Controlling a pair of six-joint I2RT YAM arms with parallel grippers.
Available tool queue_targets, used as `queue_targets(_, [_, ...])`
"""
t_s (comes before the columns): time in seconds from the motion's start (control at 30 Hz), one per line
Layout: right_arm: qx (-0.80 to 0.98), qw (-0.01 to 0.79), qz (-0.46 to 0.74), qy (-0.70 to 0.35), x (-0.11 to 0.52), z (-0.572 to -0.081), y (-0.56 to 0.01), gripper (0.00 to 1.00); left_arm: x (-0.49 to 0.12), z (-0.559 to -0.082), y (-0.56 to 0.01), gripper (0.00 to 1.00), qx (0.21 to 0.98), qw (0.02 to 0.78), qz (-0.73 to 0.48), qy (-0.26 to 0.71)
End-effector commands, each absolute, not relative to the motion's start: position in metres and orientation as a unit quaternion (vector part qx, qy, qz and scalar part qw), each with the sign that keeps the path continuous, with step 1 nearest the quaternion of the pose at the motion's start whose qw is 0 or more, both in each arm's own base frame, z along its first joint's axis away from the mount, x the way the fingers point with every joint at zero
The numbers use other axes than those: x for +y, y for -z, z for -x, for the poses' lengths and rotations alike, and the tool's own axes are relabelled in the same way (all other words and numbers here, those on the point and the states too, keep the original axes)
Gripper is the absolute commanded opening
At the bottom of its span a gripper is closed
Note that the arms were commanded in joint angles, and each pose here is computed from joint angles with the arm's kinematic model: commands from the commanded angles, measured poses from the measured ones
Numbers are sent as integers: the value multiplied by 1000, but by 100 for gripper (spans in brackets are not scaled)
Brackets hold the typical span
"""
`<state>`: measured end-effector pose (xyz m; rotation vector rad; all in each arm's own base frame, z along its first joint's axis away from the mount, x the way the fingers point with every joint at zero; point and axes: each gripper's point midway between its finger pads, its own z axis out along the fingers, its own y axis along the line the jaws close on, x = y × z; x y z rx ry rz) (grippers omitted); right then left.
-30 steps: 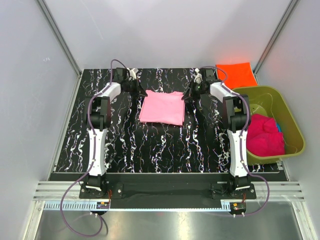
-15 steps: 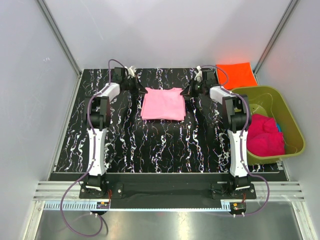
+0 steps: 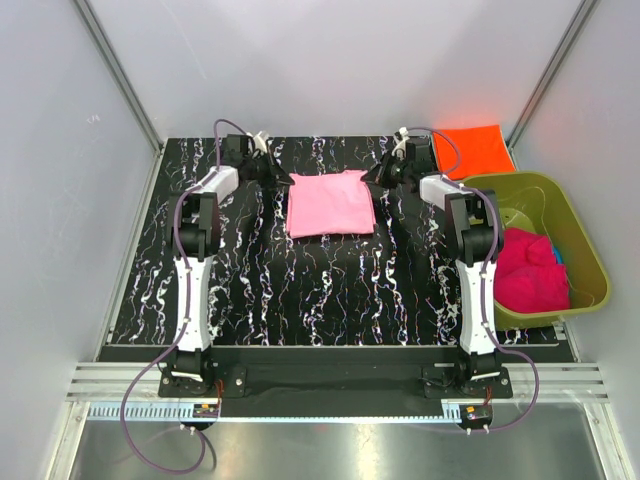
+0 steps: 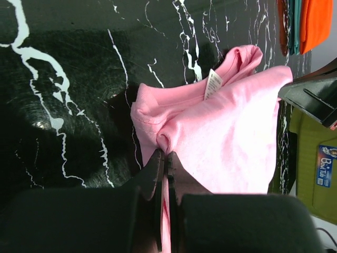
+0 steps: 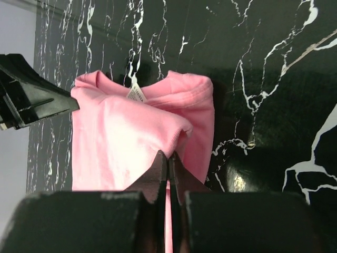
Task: Fold and stack the t-shirts
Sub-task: Fold the tshirt
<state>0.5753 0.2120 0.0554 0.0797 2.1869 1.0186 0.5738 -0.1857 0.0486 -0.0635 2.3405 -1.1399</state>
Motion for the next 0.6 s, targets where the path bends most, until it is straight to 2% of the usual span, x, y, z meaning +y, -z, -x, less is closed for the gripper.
queue_targets(0.0, [839, 386, -46, -380, 207, -599, -66, 0, -177, -582, -52, 0, 860, 276, 39, 428])
queue_targets(0.2, [849, 368, -52, -376, 207, -604, -47, 3, -162, -586, -42, 0, 867, 277, 71, 409])
queue_targets(0.3, [851, 357, -41, -383, 211, -602, -46, 19, -161, -587, -42, 0, 866, 278, 72, 410])
queue_targets(0.33, [850, 361, -32, -382, 211, -601, -51, 28, -161, -587, -43, 0, 865, 278, 72, 413])
queue_targets(0.37, [850, 362, -28, -380, 210, -600, -55, 33, -162, -587, -43, 0, 864, 277, 71, 413])
queue_targets(0.47, [856, 356, -18, -376, 210, -592, -67, 44, -163, -586, -46, 0, 862, 276, 70, 419])
queue_targets(0.53, [863, 354, -20, -361, 204, -585, -78, 47, -163, -586, -52, 0, 860, 277, 68, 424])
queue_targets(0.57, [867, 356, -25, -348, 199, -584, -82, 53, -161, -585, -53, 4, 861, 276, 71, 421])
